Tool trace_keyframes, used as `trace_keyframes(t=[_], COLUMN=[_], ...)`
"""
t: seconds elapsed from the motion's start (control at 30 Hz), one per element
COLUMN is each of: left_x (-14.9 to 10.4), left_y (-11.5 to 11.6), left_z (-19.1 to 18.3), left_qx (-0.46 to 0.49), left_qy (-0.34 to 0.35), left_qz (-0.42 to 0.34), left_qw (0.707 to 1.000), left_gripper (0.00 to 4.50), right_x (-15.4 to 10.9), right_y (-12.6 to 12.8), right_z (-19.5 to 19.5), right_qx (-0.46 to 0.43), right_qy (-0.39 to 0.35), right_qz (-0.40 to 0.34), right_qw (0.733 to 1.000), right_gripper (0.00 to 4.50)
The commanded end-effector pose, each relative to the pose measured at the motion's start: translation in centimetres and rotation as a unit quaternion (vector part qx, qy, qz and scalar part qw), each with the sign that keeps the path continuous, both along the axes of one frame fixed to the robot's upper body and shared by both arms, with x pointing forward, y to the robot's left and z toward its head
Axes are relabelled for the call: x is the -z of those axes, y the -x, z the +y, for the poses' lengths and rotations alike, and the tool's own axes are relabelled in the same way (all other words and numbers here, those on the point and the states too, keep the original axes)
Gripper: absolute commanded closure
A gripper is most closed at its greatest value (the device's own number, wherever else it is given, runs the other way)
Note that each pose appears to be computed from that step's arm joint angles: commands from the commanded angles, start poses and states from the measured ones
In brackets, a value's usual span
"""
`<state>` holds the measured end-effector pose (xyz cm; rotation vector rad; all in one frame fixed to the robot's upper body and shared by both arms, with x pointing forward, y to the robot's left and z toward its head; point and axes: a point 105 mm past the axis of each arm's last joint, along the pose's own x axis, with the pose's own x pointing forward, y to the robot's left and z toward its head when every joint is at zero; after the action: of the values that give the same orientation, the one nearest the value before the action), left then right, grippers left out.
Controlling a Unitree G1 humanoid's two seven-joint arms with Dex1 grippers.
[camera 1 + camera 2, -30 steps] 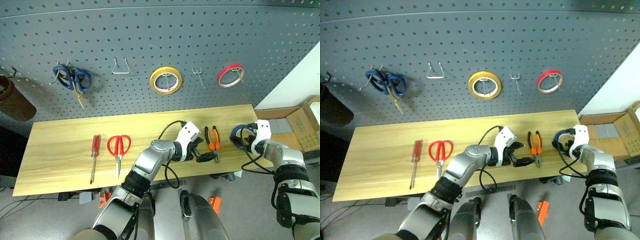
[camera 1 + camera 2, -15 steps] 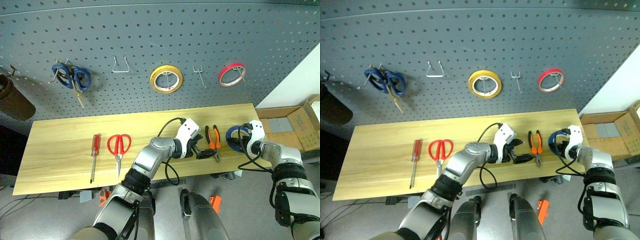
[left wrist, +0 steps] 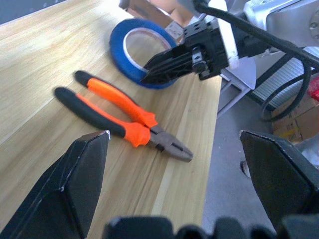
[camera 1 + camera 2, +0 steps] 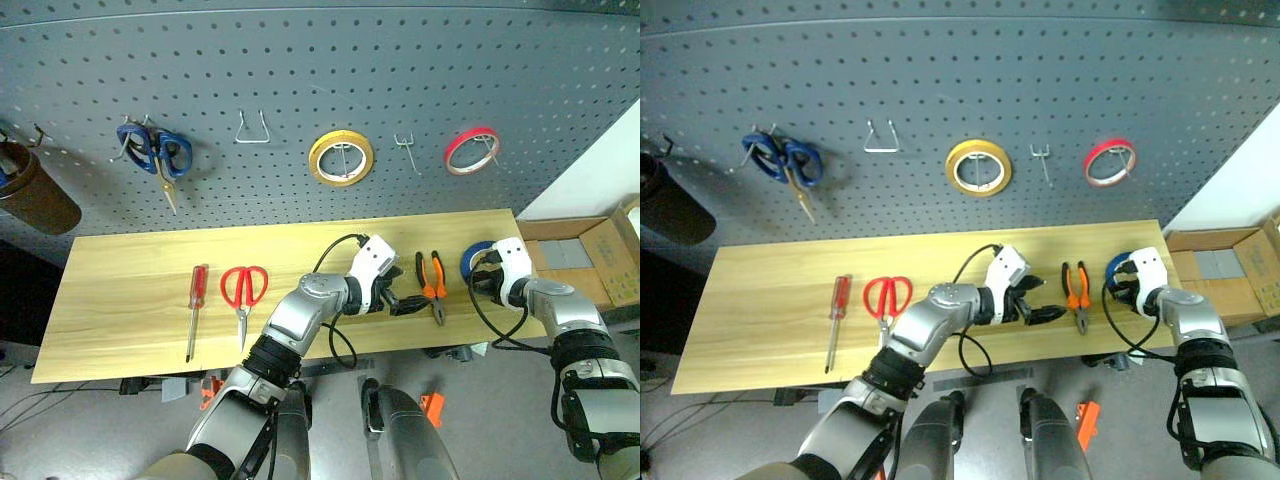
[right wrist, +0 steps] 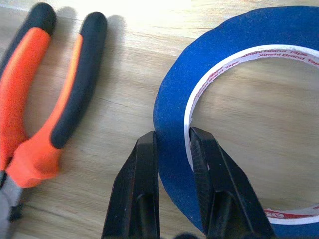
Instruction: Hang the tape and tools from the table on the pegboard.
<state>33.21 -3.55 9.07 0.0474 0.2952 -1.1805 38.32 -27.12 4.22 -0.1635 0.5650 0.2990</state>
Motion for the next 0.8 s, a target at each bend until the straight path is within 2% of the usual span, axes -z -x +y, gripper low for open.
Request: trace_keyframes(t=[0.03,0.23,0.47,0.63,0.8], left_x=[-1.4,-1.7,-2.4,-4.0,-6.6], left_y=[-0.1,-0.2,1.2,2.1,3.1], left_z=[-0.5,0.2,1.7,3.1,4.5], left_qx=[0.013,0.006,0.007,-0.025,-0.073], left_qy=[0.015,0.024,0.045,0.075,0.122], left_qz=[-0.027,-0.028,-0.020,-0.037,-0.056], left_qw=[0.999,0.999,0.999,0.996,0.988], left_gripper=[0.00,0.00,0.00,0.00,0.00], right_x=[0.4,-1.1,-5.2,-8.2,-9.4], right_y=[0.8,1.2,3.8,5.5,7.1], right_z=[-2.1,-2.2,1.2,5.0,8.2], right_qx=[0.026,0.023,-0.011,-0.053,-0.072], right_qy=[0.027,0.044,0.090,0.171,0.217], right_qz=[0.014,-0.017,-0.107,-0.196,-0.265], right_qw=[0.999,0.999,0.990,0.964,0.937], right_gripper=[4.13,4.13,4.13,4.13,4.13])
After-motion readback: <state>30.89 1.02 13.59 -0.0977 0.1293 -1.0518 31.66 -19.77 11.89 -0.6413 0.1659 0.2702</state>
